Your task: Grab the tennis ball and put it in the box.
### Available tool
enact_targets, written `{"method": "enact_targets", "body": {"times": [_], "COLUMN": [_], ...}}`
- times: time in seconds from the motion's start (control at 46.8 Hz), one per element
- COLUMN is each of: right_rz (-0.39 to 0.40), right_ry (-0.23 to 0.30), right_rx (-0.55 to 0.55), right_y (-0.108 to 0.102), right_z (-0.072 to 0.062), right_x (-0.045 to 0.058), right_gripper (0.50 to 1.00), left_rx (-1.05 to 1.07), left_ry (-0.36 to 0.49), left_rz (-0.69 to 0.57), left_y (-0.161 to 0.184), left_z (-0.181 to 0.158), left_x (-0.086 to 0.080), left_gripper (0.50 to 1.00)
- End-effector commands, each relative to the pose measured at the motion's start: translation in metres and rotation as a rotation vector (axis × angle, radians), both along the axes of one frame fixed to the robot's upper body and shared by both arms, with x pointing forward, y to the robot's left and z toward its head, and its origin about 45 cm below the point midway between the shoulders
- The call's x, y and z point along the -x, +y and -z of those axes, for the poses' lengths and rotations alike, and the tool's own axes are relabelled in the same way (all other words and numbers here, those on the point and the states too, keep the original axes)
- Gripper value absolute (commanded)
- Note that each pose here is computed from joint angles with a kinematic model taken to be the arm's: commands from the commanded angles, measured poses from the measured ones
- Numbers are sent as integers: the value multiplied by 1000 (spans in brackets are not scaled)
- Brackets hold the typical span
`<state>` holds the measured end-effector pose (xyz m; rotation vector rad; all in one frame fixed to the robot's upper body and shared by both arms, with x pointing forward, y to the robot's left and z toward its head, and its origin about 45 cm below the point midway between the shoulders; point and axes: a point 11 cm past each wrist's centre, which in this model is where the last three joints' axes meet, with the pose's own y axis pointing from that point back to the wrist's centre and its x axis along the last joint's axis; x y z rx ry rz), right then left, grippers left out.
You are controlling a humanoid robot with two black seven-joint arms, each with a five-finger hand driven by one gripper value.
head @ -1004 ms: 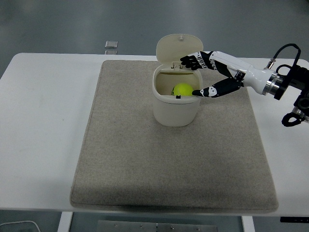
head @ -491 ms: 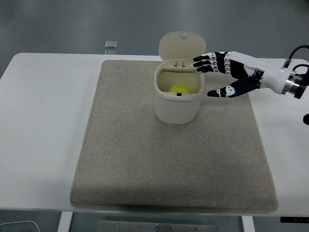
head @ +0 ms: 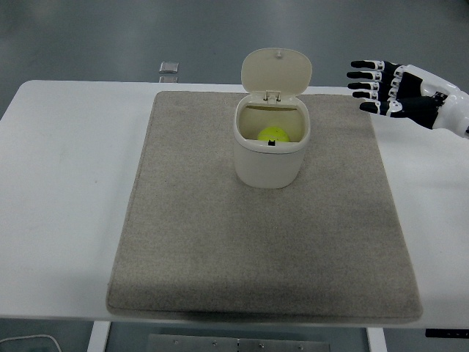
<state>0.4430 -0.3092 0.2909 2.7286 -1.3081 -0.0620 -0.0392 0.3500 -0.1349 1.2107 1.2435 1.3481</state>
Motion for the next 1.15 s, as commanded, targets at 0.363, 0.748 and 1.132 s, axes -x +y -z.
{"method": "enact_targets", "body": {"times": [0.363,0.748,1.132], "right_rz": [269,299,298], "right_ry": [258,267,276], "right_rx": [-360,-408,-411], "right_y": [-4,1,-1], "right_z": [31,34,38], "right_x": [-23,-25,-23], "right_gripper": [905,913,913], "left_rx": [0,0,0], "left_ry": [0,0,0], "left_rz": [0,0,0], "left_y": [0,0,0], "left_z": [0,0,0], "left_x": [0,0,0], "left_gripper": [992,992,992]}}
